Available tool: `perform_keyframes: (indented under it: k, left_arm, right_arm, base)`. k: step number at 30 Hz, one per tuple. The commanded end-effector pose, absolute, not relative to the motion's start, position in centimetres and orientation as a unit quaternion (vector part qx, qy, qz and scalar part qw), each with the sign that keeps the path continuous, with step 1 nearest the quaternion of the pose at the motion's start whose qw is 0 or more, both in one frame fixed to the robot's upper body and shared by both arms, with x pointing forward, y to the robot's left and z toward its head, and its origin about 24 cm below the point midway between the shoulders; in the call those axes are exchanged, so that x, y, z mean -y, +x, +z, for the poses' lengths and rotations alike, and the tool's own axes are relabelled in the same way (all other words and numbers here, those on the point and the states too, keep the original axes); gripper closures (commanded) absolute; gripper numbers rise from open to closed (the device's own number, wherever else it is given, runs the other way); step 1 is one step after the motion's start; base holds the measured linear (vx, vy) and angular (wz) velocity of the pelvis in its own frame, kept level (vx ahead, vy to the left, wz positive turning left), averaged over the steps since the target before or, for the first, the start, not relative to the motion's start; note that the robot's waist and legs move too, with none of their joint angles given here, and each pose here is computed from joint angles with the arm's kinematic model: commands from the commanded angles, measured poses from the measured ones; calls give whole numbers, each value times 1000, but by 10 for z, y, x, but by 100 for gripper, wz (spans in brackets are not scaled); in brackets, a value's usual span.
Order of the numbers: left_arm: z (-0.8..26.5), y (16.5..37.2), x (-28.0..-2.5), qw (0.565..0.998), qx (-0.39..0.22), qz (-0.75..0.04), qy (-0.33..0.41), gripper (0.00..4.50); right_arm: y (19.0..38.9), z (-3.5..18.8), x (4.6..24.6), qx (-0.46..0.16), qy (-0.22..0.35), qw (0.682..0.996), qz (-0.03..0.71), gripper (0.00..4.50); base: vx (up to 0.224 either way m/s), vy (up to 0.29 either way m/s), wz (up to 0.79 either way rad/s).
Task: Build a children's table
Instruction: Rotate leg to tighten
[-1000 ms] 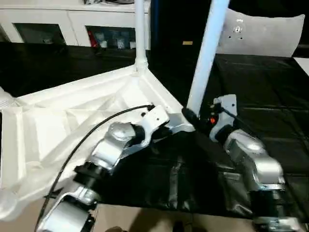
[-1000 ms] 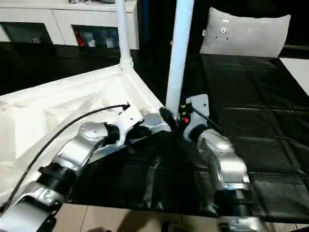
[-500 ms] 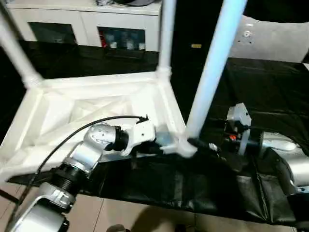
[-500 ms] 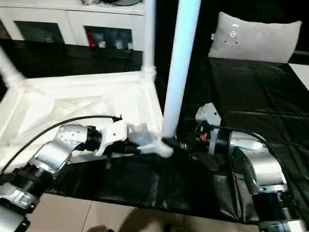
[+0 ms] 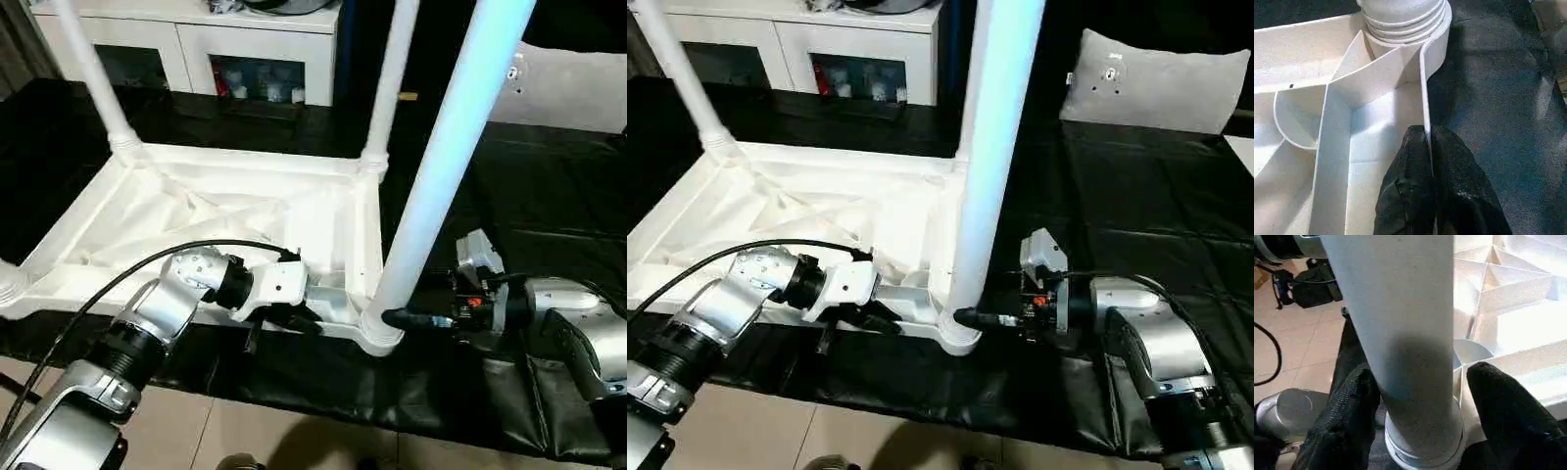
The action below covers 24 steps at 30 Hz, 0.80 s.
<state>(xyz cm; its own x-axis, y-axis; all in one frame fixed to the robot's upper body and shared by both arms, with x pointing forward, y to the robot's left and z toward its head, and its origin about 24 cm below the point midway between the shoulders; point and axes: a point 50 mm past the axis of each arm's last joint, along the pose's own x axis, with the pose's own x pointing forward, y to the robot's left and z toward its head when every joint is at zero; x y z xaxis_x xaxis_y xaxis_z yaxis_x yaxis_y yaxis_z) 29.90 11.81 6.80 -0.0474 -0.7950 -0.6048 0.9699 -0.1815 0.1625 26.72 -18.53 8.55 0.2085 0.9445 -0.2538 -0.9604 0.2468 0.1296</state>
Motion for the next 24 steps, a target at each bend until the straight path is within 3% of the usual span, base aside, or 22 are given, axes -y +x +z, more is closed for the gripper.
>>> perform_keyframes:
  k: [1,8,17,18,19,24]
  left_arm:
    - [70,298,-114,596,-145,-724,316,450]
    - [68,299,-114,610,-146,-719,300,450]
    - [69,308,-103,694,-146,-658,254,450]
    - [72,311,-95,725,-145,-632,232,450]
    - [72,311,-94,726,-145,-631,231,450]
    - [75,320,-72,797,-152,-556,181,450]
  right_arm:
    - [268,85,184,-143,-33,772,619,185]
    - [263,84,179,-143,-19,762,631,251]
    - [250,79,164,-150,54,780,605,260]
    - [254,73,156,-147,47,819,553,260]
    - [254,73,156,-147,46,820,551,260]
    - [271,64,140,-141,52,901,406,260]
  base:
    - [0,0,0]
    - [0,0,0]
    - [0,0,0]
    - [0,0,0]
    - [0,0,0]
    - [0,0,0]
